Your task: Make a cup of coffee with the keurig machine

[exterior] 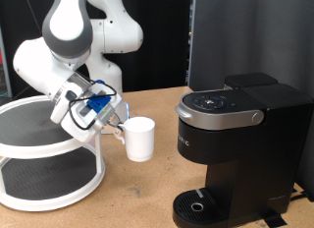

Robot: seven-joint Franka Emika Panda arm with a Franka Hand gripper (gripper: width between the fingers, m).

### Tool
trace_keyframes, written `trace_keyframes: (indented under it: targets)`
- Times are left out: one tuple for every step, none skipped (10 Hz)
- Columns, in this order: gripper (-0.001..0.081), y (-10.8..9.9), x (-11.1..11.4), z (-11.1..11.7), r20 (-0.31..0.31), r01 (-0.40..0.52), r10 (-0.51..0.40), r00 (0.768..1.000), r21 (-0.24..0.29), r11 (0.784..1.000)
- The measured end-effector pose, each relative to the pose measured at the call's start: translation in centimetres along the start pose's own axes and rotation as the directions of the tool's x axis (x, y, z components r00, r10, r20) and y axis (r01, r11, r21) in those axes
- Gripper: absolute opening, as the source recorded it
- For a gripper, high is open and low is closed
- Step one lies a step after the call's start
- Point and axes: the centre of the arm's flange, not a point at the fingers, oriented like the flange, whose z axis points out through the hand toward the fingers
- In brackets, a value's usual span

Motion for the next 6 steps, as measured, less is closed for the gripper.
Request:
trace_keyframes:
  targets:
    - [0.0070,0.2,-0.3,0.5,0.008,-0.003,0.003,1.000,-0.005,1.000]
    - [0.0070,0.4,-0.5,1.0,0.016,-0.010,0.010,1.000,-0.009,1.000]
    - [0.0070,0.6,-0.7,1.5,0.028,-0.015,0.016,0.999,-0.019,1.000]
    - [0.0070,0.8,-0.8,2.0,0.040,-0.020,0.021,0.999,-0.027,0.999]
    - [0.0070,0.9,-0.8,2.4,0.049,-0.025,0.026,0.998,-0.034,0.999]
    - [0.0070,1.1,-0.9,2.9,0.053,-0.033,0.035,0.998,-0.040,0.999]
